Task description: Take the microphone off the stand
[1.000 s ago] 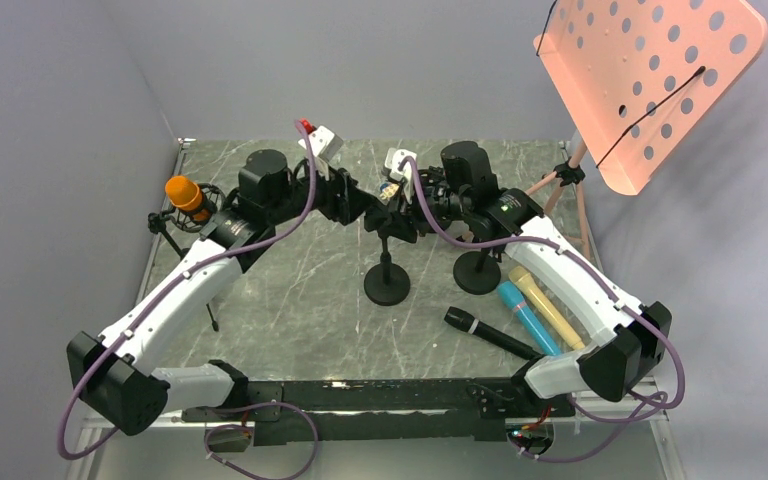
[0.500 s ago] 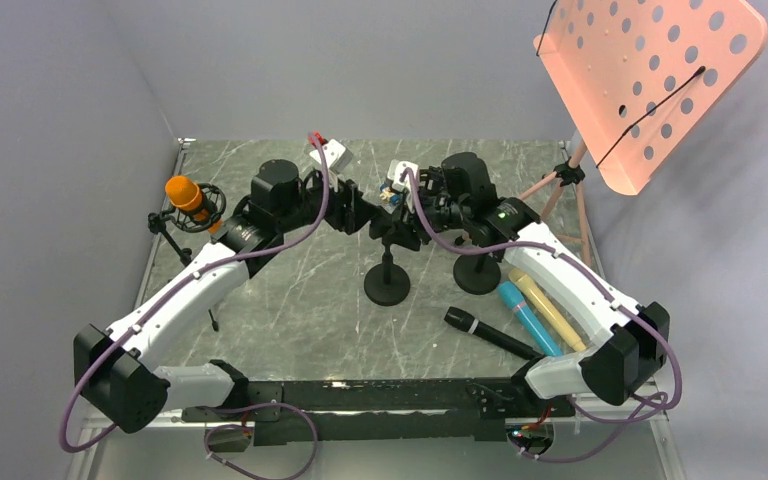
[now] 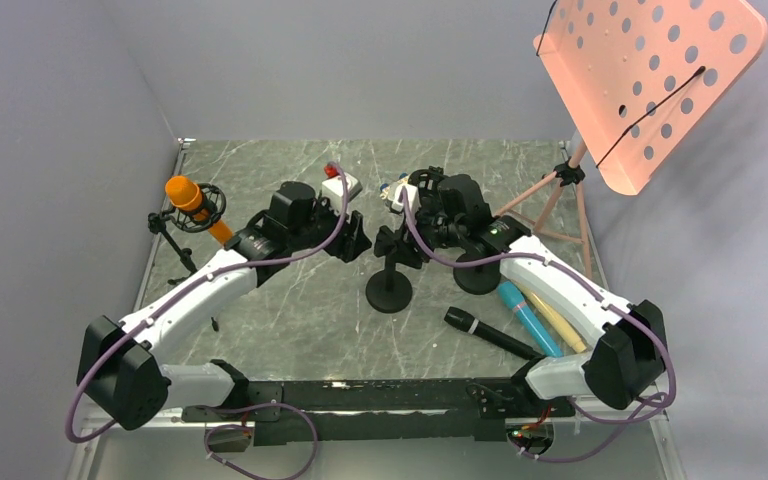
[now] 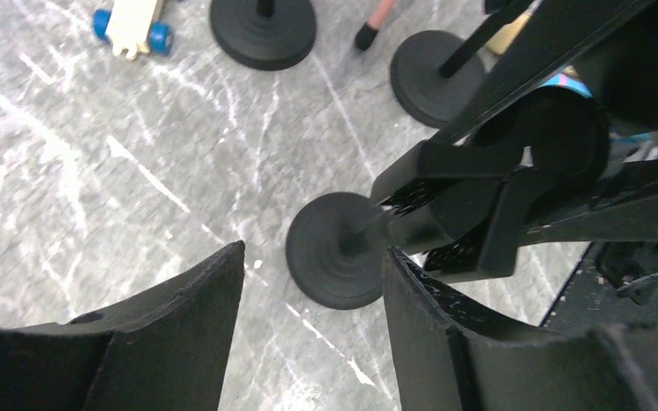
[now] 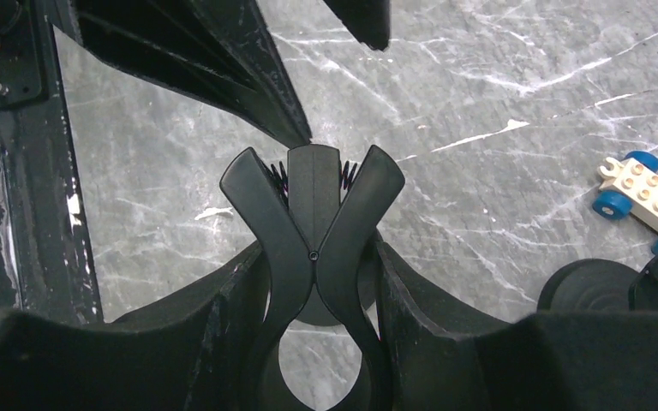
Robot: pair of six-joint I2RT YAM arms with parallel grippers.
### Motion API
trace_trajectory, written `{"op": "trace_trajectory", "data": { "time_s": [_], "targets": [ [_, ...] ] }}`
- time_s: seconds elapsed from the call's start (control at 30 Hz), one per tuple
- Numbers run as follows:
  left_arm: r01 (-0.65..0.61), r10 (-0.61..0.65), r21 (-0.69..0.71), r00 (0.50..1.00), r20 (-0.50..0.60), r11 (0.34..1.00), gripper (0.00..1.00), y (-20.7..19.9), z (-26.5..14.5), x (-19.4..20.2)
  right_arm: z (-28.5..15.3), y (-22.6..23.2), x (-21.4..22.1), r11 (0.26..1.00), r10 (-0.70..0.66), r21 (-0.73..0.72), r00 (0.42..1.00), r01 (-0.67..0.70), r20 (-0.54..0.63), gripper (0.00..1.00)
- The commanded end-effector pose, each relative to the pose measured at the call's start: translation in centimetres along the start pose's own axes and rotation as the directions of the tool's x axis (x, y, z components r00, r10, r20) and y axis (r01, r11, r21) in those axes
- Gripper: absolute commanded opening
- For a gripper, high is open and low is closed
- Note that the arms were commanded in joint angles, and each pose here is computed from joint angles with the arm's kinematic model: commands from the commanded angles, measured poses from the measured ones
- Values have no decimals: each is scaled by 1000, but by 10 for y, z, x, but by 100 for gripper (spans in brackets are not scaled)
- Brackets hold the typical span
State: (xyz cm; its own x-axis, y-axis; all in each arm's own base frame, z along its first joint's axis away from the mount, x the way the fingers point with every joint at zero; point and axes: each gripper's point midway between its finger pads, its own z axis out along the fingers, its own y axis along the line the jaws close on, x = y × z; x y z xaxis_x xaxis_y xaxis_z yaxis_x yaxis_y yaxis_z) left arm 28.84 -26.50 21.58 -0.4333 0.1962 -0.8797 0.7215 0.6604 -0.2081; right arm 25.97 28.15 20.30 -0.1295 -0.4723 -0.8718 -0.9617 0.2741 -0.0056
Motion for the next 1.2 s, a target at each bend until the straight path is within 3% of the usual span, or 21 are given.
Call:
{"op": "trace_trajectory", "data": {
  "time_s": [0.0, 0.27, 0.43, 0.93, 1.03, 1.1, 1.17],
  "targets": [
    [-58, 64, -103, 996, 57, 993, 67, 8, -32, -27, 4, -23, -22, 994, -32, 105, 996, 23, 86, 0],
    [-111, 135, -202, 985, 108, 973, 70, 13, -79, -17, 25, -92, -79, 940, -177, 328, 955, 93, 237, 0],
    [-213, 226, -124, 968, 110, 969, 70, 0, -86, -4, 41, -122, -89, 932, -171, 353, 955, 78, 240, 0],
    [-365, 328, 119, 910, 254, 923, 72, -48, -109, -32, 51, -195, -95, 869, -122, 495, 962, -16, 246, 0],
    [-382, 338, 136, 903, 265, 914, 72, -49, -112, -32, 55, -189, -99, 892, -111, 452, 962, -14, 248, 21],
    [-393, 346, 147, 899, 267, 908, 72, -51, -114, -32, 55, -183, -103, 907, -100, 421, 960, -20, 261, 48],
    [-407, 357, 156, 894, 270, 900, 72, -53, -116, -33, 51, -175, -111, 920, -88, 392, 955, -31, 283, 60]
  ]
}}
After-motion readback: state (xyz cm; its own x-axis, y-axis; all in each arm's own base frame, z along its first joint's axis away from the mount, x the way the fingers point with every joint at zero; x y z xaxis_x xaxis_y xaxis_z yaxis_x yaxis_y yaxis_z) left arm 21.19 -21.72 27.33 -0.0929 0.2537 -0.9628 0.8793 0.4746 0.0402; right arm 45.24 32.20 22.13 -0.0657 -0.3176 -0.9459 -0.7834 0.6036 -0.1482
